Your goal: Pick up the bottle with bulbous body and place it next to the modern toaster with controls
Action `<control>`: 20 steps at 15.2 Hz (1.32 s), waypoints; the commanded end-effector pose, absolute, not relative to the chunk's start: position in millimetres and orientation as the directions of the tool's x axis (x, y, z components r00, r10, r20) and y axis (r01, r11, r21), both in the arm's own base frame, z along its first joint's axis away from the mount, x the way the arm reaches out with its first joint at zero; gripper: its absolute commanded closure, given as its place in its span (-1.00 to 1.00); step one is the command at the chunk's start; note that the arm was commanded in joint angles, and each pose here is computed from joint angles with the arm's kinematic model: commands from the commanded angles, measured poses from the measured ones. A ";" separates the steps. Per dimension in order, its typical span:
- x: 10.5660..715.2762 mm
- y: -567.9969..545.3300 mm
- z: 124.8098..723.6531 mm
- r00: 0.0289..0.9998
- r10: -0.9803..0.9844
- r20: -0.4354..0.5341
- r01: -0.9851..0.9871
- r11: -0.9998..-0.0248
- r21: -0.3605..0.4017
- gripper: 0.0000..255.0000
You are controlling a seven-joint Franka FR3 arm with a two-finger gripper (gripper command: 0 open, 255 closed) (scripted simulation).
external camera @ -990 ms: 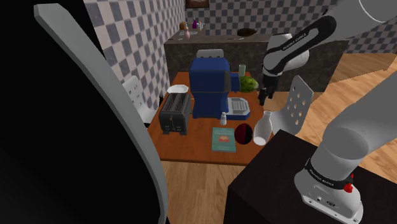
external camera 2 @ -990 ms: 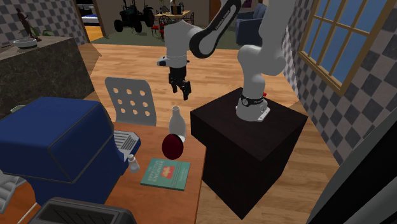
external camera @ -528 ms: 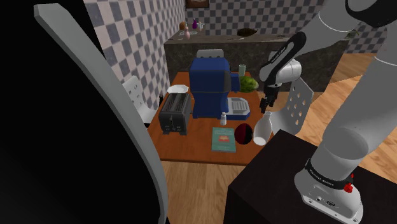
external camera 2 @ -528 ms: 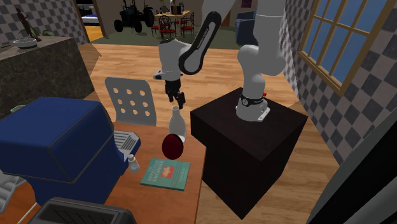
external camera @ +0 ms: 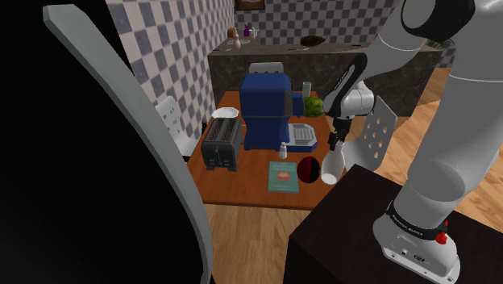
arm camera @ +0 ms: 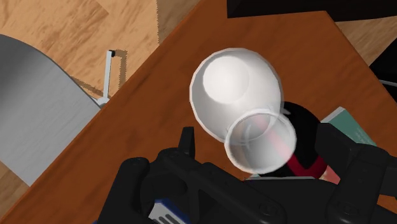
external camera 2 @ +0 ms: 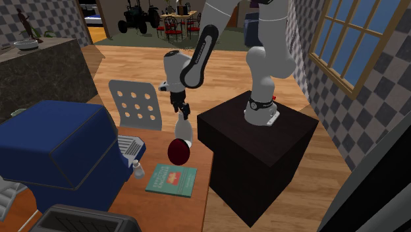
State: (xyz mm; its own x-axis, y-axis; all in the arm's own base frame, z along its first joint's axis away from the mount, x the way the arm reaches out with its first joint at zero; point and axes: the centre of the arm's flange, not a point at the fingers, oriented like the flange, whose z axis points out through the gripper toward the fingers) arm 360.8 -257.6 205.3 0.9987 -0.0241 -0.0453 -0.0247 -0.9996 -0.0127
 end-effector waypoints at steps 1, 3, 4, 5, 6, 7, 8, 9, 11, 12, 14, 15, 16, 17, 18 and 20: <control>360.4 -257.8 197.5 0.999 -0.024 -0.045 -0.025 -1.000 -0.012 -1.00; 360.4 -257.8 197.5 0.999 -0.024 -0.045 -0.025 -1.000 -0.012 -1.00; 360.4 -257.8 197.5 0.999 -0.024 -0.045 -0.025 -1.000 -0.012 -1.00; 360.4 -257.8 197.5 0.999 -0.024 -0.045 -0.025 -1.000 -0.012 -1.00; 360.4 -257.8 197.5 0.999 -0.024 -0.045 -0.025 -1.000 -0.012 -1.00; 360.4 -257.8 197.5 0.999 -0.024 -0.045 -0.025 -1.000 -0.012 -1.00; 360.4 -257.8 197.5 0.999 -0.024 -0.045 -0.025 -1.000 -0.012 -1.00; 360.4 -257.8 197.5 0.999 -0.024 -0.045 -0.025 -1.000 -0.012 1.00; 360.4 -257.8 197.5 0.999 -0.024 -0.045 -0.025 -1.000 -0.012 1.00; 360.4 -257.8 197.5 0.999 -0.024 -0.045 -0.025 -1.000 -0.012 1.00; 360.4 -257.7 197.6 0.999 -0.024 -0.045 -0.025 -1.000 -0.012 1.00; 360.5 -257.7 197.6 0.999 -0.024 -0.045 -0.025 -1.000 -0.012 1.00; 360.5 -257.7 197.6 0.999 -0.024 -0.045 -0.025 -1.000 -0.012 1.00; 360.5 -257.7 197.6 0.999 -0.024 -0.045 -0.025 -1.000 -0.012 1.00; 360.4 -257.8 197.5 0.999 -0.024 -0.045 -0.025 -1.000 -0.012 1.00; 360.4 -257.8 208.1 0.999 -0.024 -0.045 -0.025 -1.000 -0.012 1.00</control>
